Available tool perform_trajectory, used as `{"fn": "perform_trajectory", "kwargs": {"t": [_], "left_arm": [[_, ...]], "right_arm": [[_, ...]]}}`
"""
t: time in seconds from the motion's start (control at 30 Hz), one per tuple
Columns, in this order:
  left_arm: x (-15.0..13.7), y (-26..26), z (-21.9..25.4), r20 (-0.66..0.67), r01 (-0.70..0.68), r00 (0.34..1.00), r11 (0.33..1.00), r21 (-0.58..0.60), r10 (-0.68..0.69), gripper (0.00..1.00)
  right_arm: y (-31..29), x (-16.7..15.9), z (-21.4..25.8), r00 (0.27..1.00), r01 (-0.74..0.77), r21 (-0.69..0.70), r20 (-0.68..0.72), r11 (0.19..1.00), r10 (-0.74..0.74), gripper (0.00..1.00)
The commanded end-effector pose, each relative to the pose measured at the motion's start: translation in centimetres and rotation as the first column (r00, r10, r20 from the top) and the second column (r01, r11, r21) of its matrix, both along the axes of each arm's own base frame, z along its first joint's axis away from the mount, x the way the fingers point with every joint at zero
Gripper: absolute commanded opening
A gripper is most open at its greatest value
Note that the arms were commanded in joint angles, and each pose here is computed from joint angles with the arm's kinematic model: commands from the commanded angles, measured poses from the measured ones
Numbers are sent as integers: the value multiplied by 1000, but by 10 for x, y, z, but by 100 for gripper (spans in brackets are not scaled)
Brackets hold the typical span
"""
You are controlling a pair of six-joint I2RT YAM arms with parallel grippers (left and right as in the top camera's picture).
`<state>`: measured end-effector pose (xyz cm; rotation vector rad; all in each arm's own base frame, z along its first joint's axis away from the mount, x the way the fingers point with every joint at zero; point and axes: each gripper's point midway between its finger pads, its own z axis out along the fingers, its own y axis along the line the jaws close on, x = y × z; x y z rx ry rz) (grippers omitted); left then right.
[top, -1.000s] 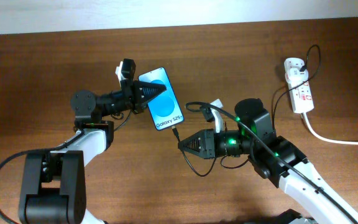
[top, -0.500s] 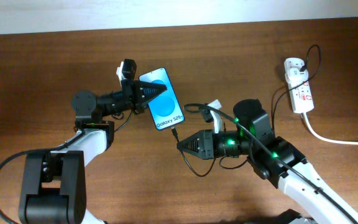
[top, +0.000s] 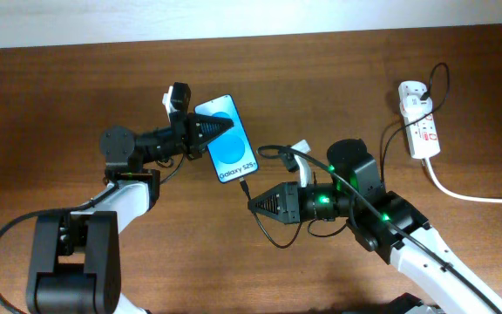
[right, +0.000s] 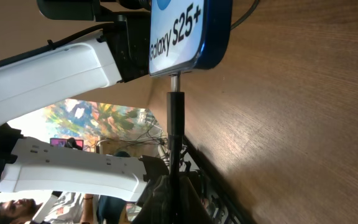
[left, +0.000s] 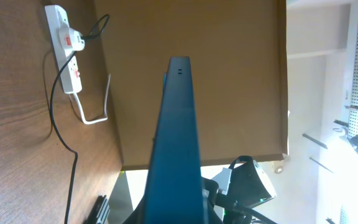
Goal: Plug charger to phone and switch on socket
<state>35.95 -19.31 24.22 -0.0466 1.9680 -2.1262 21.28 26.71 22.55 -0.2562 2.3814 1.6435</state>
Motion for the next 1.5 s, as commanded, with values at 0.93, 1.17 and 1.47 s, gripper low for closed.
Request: {"fn": "perform_trajectory", "kwargs": {"t": [0.93, 1.17, 1.47], "left_arm": [[-10, -7, 4, 59, 66, 996, 998, 23, -67, 0], [-15, -8, 2, 85, 89, 992, 995, 38, -92, 0], [-15, -8, 2, 87, 92, 992, 995, 39, -95, 0]], "right_arm": [[-3, 17, -7, 995, 93, -48, 43, 995, -90, 4], [-2, 20, -1, 993, 95, -31, 70, 995, -93, 4], [-5, 38, 4, 970, 149, -39, 198, 988, -138, 4]]}}
